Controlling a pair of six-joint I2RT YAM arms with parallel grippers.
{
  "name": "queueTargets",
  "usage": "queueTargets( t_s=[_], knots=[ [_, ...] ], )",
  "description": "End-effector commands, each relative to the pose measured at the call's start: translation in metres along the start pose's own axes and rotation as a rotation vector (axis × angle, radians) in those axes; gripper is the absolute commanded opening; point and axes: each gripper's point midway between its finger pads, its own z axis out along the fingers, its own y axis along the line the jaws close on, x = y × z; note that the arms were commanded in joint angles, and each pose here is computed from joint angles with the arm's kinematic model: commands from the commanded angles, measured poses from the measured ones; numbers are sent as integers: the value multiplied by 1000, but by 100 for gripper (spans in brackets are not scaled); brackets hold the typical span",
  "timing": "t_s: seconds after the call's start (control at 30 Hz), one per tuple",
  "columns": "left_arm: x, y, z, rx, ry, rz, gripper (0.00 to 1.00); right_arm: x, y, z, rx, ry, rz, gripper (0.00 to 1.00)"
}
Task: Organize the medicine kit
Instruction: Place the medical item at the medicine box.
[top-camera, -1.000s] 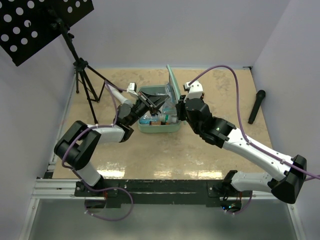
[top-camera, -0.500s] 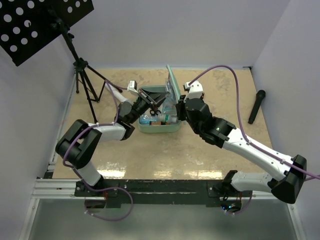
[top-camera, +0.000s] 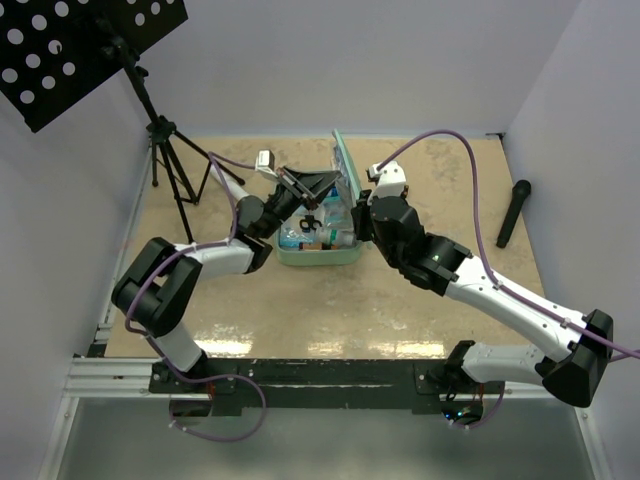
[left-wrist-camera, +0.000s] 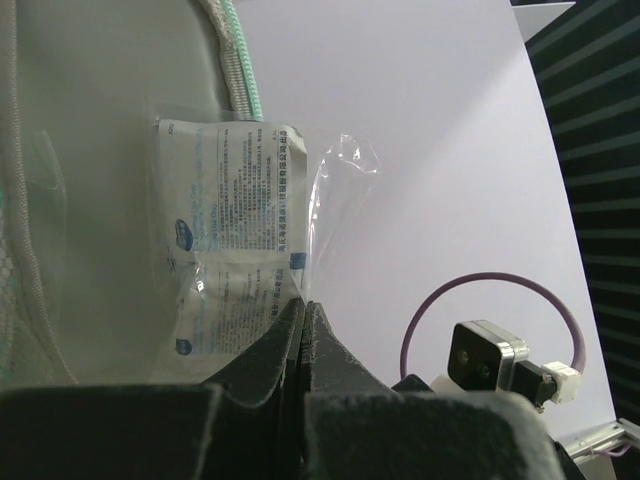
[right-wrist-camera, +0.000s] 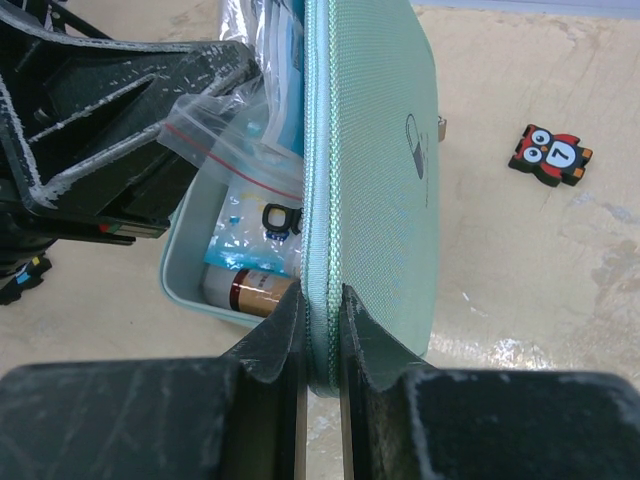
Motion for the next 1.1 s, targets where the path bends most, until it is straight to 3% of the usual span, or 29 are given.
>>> queueTargets(
  t_s=[0.0,0.33,0.6,0.87,1.07],
  knots=[
    [0,-34,-5,174,-1,25,0,19,-1,-2,-1,90,-21,0],
    [5,25,-6,9,27,14,0,17,0,-2,-1,89,-20,0],
    [3,63,-1,-249,65,174,0,16,0,-3,1,88,-25,0],
    [1,63,-5,-356,103,296,37,16,0,-2,3,87,-26,0],
    [-3,42,-11,-355,109,347,47,16,-1,-2,4,87,-25,0]
  ],
)
